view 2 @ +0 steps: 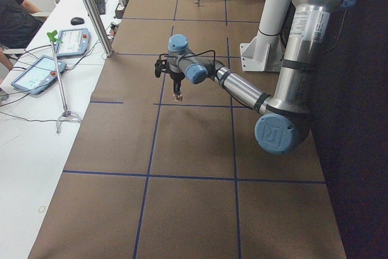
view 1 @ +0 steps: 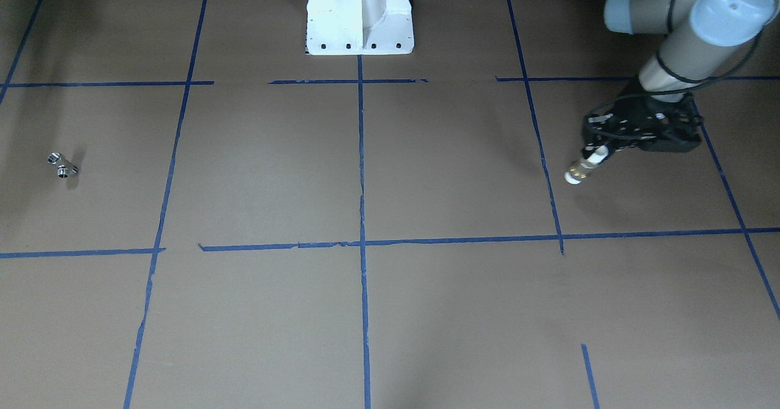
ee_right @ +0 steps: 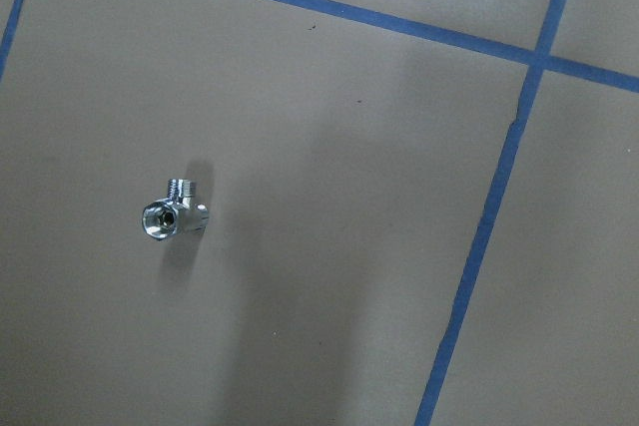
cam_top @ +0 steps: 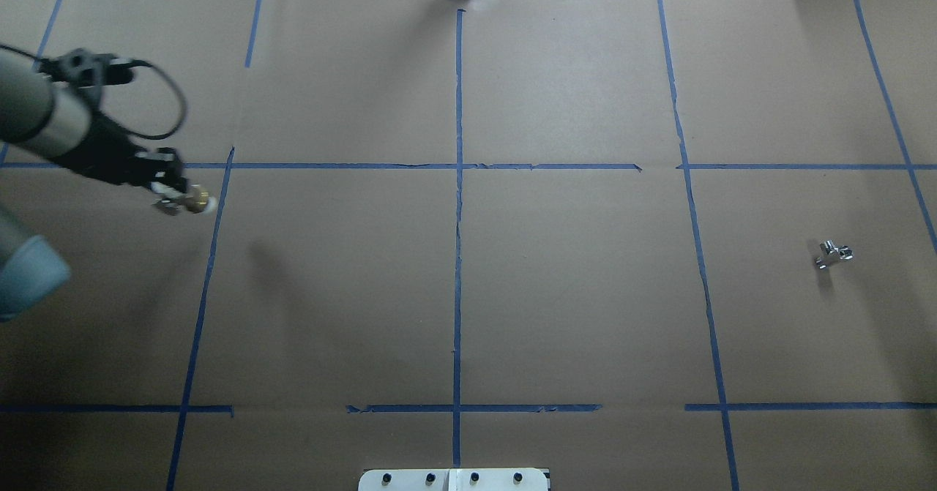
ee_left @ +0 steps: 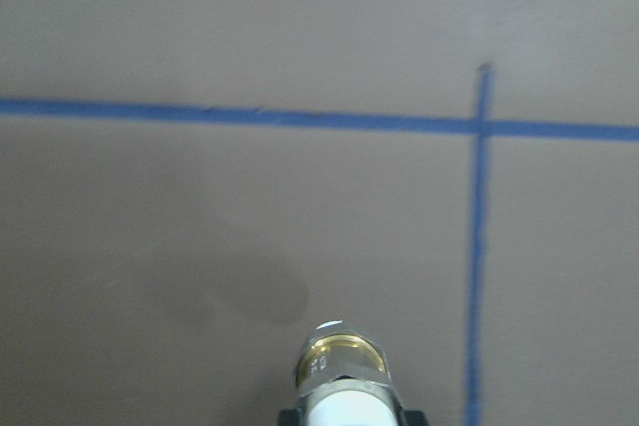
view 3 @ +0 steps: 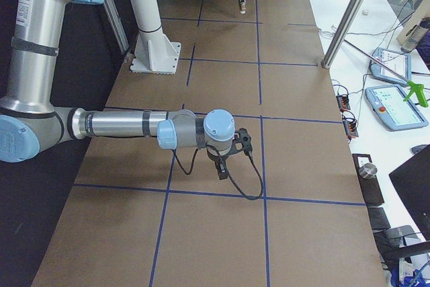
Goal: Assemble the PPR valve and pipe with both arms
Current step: 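Carry the PPR fitting with the left gripper to the table center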
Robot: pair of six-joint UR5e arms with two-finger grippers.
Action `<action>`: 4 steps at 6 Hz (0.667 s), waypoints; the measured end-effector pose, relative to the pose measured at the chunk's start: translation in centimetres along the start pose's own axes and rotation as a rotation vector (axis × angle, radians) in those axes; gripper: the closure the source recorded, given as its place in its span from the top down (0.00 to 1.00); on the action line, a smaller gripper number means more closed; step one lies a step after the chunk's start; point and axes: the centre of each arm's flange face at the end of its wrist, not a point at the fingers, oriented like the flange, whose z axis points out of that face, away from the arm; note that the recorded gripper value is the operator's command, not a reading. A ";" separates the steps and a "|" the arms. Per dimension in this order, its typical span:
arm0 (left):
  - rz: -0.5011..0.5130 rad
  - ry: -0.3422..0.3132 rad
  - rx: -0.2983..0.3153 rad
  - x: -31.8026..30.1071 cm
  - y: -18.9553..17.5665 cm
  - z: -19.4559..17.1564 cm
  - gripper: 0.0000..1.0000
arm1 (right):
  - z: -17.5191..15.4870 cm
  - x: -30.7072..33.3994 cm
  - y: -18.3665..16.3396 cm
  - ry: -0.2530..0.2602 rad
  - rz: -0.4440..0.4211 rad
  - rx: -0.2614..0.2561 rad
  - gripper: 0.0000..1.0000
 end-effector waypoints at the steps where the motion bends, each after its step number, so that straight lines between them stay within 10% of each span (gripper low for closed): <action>1: -0.005 0.009 -0.041 9.1 0.9 0.3 0.00 | -0.1 -0.1 -0.1 0.000 -0.006 0.004 1.00; 4: -0.028 -0.030 -0.023 30.5 4.4 4.5 0.00 | -0.2 -0.3 -0.3 0.002 -0.024 0.019 1.00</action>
